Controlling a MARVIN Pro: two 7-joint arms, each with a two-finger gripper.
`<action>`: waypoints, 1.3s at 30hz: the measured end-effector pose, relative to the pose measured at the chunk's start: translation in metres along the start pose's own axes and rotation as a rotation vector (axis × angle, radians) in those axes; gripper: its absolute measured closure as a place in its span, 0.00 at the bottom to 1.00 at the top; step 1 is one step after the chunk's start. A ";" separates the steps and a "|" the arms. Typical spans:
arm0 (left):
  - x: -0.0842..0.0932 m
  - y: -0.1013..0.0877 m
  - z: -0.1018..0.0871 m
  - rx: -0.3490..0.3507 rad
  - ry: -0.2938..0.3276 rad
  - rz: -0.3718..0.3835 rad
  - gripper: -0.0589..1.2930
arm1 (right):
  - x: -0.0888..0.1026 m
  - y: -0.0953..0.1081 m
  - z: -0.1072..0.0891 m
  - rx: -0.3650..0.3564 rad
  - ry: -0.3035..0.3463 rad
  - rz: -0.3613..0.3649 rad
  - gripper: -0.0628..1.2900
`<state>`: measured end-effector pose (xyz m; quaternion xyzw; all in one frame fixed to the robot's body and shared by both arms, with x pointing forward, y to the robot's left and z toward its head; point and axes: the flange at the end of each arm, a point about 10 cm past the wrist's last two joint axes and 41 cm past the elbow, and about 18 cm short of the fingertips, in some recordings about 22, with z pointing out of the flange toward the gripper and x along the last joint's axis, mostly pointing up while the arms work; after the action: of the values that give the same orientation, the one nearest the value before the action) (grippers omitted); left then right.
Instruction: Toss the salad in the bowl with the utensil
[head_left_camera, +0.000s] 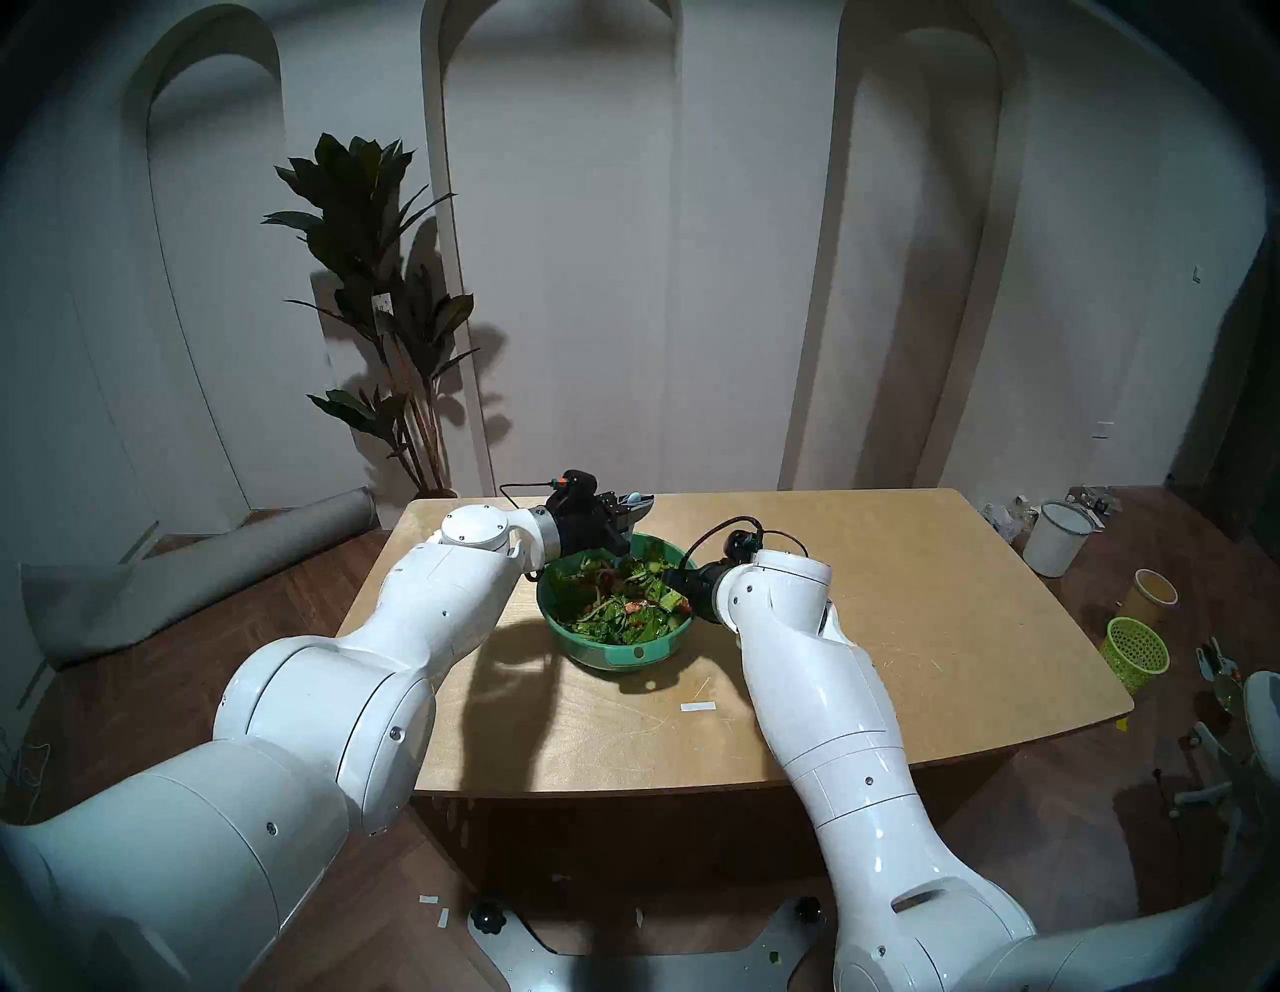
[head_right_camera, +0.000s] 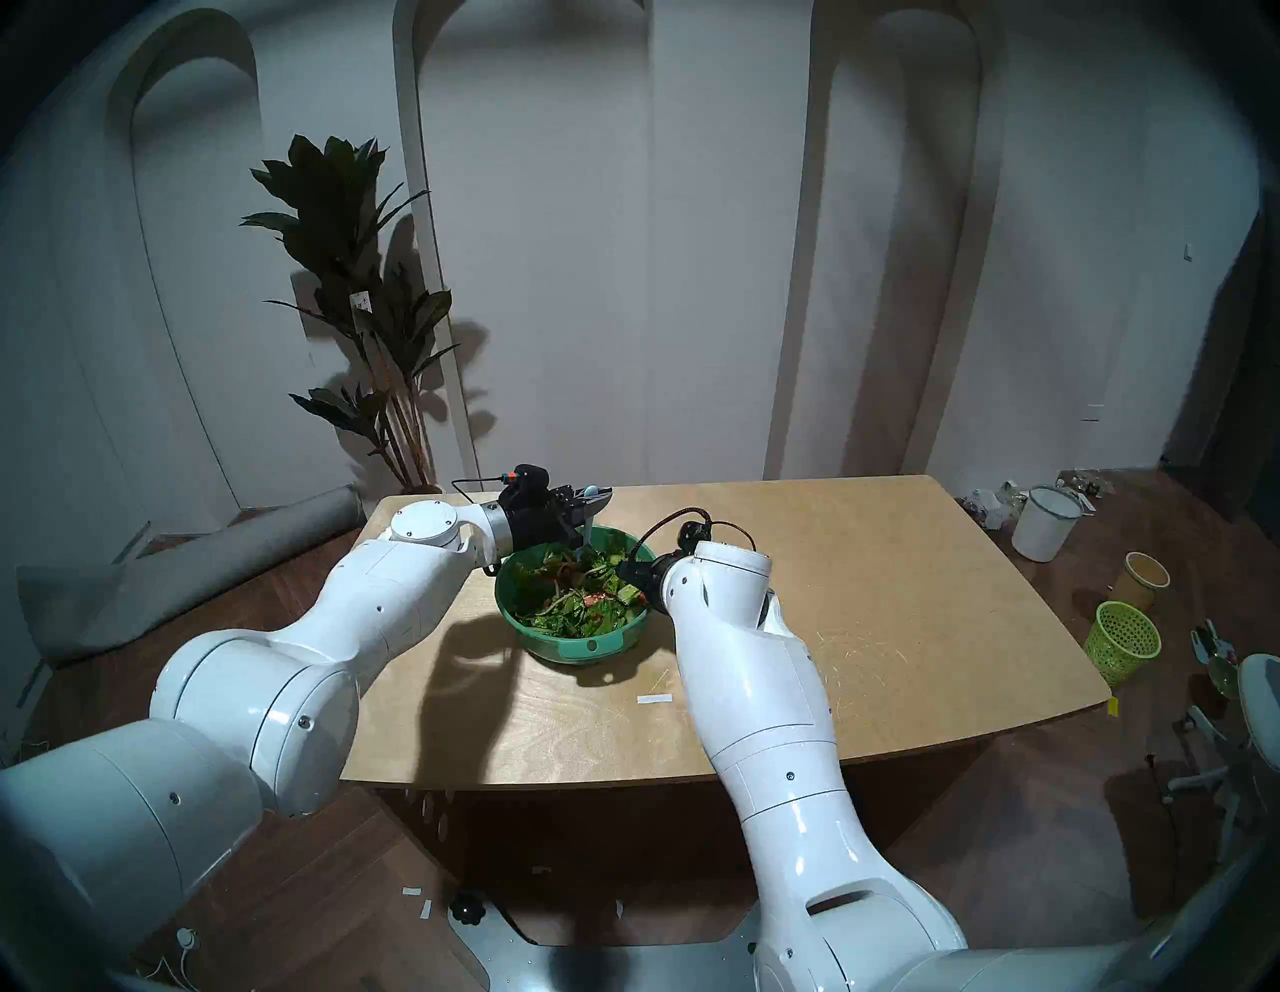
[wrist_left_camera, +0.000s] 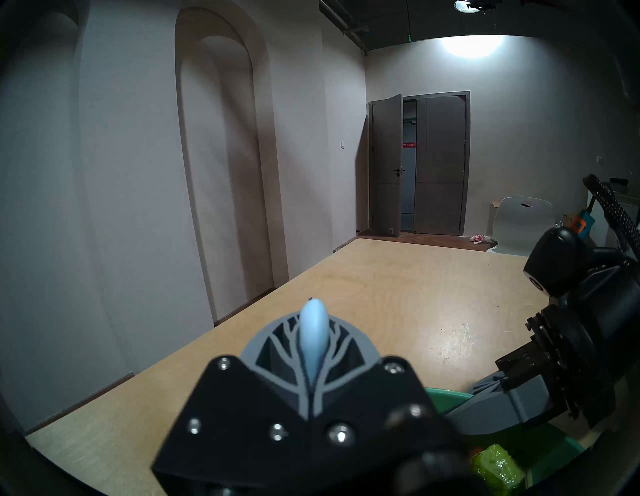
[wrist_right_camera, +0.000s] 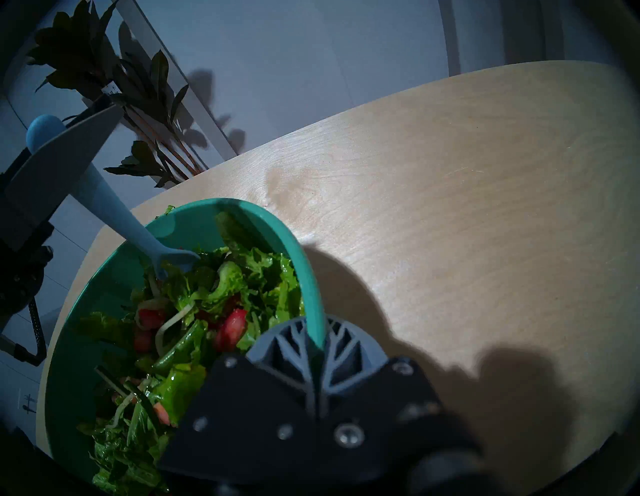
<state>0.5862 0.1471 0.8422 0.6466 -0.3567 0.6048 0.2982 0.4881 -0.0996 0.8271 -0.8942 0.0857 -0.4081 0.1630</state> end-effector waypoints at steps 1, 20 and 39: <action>-0.001 -0.001 -0.001 -0.004 0.001 -0.002 0.98 | 0.000 0.000 0.000 0.000 0.000 0.000 0.98; -0.010 -0.009 -0.029 -0.105 0.002 -0.040 0.98 | 0.000 0.000 0.000 0.000 0.000 0.000 0.98; -0.026 -0.005 -0.054 -0.204 -0.035 -0.135 0.98 | 0.000 0.000 0.000 0.000 0.000 0.001 0.98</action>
<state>0.5588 0.1965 0.8210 0.6460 -0.3769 0.5326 0.3963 0.4878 -0.0995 0.8273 -0.8941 0.0859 -0.4081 0.1633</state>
